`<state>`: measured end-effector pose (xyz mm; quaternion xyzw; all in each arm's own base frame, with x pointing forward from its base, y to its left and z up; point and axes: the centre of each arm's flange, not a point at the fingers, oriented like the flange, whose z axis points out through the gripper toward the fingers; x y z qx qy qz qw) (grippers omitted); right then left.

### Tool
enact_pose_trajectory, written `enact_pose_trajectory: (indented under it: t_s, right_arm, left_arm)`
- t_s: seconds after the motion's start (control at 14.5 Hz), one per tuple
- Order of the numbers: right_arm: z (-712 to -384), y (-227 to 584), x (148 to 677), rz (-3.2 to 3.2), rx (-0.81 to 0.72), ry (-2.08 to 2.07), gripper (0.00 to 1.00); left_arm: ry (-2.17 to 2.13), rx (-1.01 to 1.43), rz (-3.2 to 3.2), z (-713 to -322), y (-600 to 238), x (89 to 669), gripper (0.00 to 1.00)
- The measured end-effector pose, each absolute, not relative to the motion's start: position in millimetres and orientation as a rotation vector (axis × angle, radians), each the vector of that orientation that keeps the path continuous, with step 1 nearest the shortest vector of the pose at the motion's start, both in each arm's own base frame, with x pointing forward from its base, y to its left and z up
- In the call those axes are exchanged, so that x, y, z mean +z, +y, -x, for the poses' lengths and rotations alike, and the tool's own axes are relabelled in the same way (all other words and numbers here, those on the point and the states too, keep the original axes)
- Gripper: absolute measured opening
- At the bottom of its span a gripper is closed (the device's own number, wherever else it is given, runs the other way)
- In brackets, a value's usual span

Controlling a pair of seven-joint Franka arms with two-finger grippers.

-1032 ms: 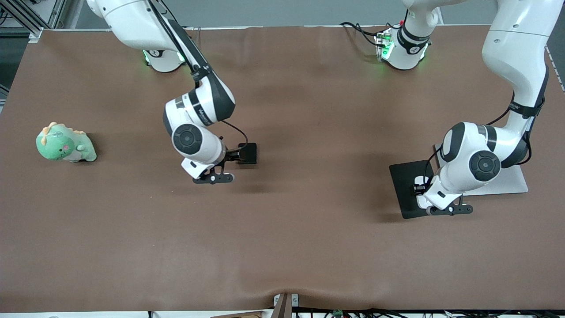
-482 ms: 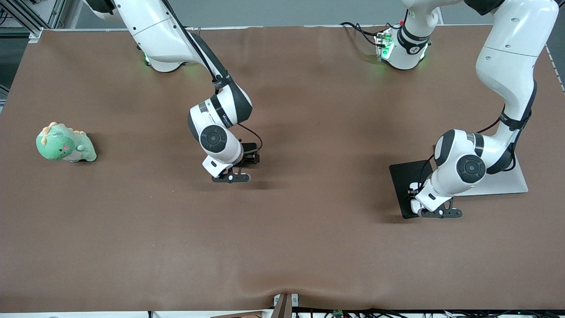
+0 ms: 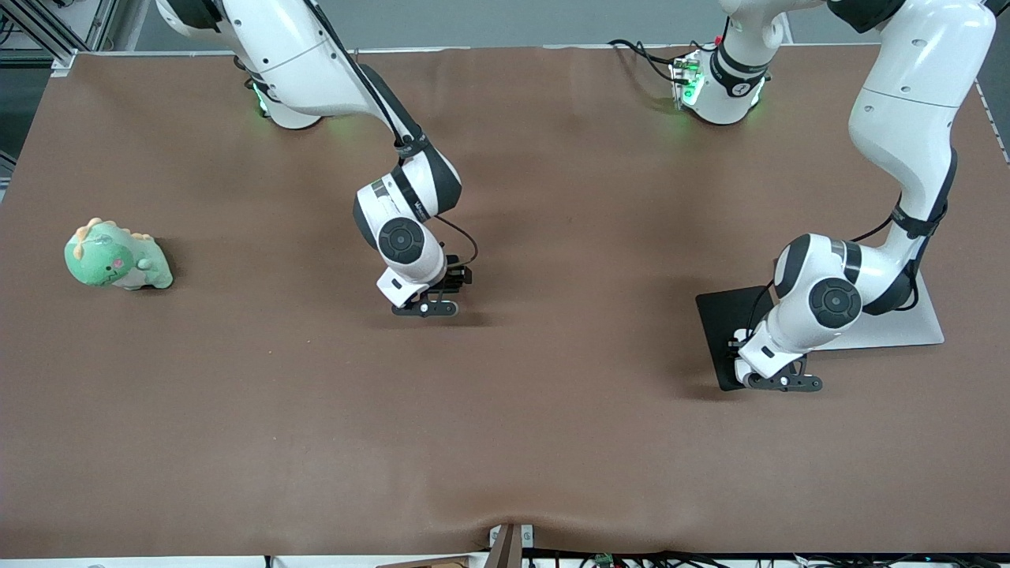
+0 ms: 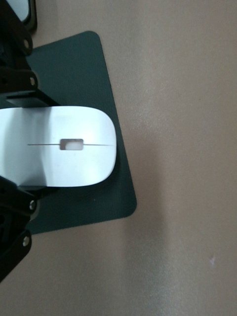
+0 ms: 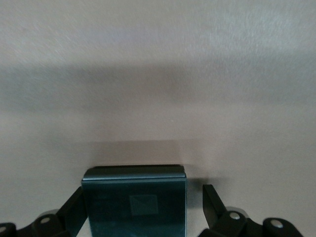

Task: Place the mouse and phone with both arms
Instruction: 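Lower the mouse onto the pad while the right gripper grasps the phone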

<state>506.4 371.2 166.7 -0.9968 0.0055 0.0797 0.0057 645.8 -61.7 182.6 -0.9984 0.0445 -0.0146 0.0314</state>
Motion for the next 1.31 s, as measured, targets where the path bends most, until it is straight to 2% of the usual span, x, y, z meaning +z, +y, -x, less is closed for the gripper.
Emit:
enact_pose_trajectory:
  t_s: [0.21, 0.28, 0.41, 0.48, 0.89, 1.31]
  right_arm:
    - [-503.8, 372.7, 165.4, 3.122, 0.249, 0.044, 1.00]
    - [-502.9, 373.9, 165.4, 3.123, 0.249, 0.055, 1.00]
    - [-502.8, 376.9, 169.3, 3.120, 0.240, 0.071, 0.84]
    - [-502.4, 378.4, 171.0, 3.119, 0.238, 0.086, 0.80]
    - [-503.8, 378.5, 172.5, 3.127, 0.247, 0.117, 0.80]
    - [-558.8, 320.7, 207.6, 3.161, 0.308, 0.284, 0.80]
  left_arm:
    - [0.140, -0.058, 3.077, -647.7, -61.9, 183.4, 0.94]
    - [0.139, -0.069, 3.077, -649.8, -61.7, 185.8, 1.00]
    - [0.137, -0.108, 3.075, -656.3, -61.3, 198.1, 1.00]
    - [0.135, -0.137, 3.071, -660.3, -61.2, 209.4, 1.00]
    - [0.141, -0.267, 3.021, -667.0, -68.0, 305.5, 1.00]
    - [0.145, -0.271, 2.968, -657.4, -80.9, 388.1, 1.00]
